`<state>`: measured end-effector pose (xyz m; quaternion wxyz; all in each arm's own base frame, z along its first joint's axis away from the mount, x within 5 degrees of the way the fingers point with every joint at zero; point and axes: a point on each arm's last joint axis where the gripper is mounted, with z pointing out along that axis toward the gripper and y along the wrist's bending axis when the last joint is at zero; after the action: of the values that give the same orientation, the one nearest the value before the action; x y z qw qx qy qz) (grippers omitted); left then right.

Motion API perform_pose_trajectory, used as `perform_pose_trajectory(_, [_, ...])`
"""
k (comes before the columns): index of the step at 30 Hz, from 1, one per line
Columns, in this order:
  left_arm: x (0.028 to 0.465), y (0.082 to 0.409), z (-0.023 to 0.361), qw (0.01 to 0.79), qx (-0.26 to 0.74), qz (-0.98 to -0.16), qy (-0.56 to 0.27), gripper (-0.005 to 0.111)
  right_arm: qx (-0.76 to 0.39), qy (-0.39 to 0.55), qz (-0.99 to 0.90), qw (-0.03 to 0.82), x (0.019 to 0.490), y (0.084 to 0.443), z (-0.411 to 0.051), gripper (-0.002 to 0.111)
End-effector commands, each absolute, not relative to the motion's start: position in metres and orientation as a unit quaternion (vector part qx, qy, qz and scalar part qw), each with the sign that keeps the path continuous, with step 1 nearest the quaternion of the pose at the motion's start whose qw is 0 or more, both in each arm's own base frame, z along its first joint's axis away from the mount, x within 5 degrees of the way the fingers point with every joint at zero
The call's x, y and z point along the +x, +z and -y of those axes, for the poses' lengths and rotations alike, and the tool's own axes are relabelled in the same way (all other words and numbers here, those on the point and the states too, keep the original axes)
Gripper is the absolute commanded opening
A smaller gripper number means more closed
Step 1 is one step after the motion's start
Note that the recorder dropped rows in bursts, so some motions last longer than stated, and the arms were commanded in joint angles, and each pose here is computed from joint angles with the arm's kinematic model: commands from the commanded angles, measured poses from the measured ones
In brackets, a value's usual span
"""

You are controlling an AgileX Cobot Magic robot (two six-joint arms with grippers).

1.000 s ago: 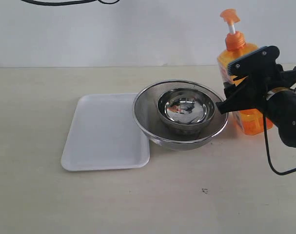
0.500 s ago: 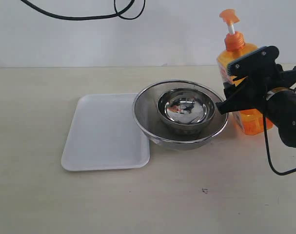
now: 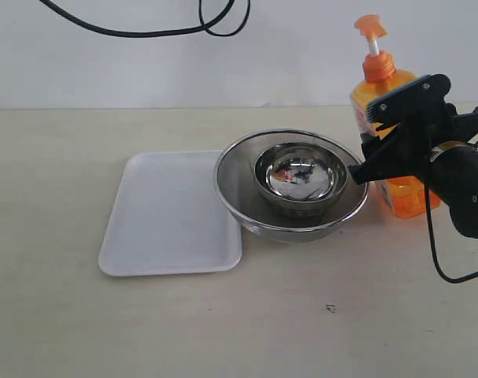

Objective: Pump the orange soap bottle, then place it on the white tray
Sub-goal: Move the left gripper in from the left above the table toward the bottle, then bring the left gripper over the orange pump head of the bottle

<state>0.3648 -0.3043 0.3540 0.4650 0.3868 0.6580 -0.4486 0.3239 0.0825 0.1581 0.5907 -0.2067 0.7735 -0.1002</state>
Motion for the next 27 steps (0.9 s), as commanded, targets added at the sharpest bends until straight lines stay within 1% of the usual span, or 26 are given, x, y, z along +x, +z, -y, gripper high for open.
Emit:
perform_pose_trajectory(1, [0.359, 0.344, 0.320, 0.448, 0.387, -0.663, -0.459, 0.005, -0.206, -0.101, -0.763, 0.605, 0.325, 0.166, -0.082, 0.000])
perform_pose_trajectory(7, [0.365, 0.317, 0.337, 0.444, 0.371, -0.686, -0.441, 0.005, -0.202, -0.098, -0.764, 0.605, 0.325, 0.166, -0.082, 0.000])
perform_pose_trajectory(10, [0.368, 0.308, 0.341, 0.441, 0.368, -0.693, -0.437, 0.005, -0.197, -0.095, -0.765, 0.606, 0.325, 0.166, -0.082, 0.000])
perform_pose_trajectory(19, [0.374, 0.306, 0.341, 0.461, 0.344, -0.704, -0.415, 0.005, -0.197, -0.094, -0.765, 0.606, 0.325, 0.166, -0.082, 0.000])
perform_pose_trajectory(27, [0.374, 0.306, 0.341, 0.460, 0.344, -0.705, -0.416, 0.005, -0.197, -0.094, -0.765, 0.606, 0.325, 0.166, -0.082, 0.000])
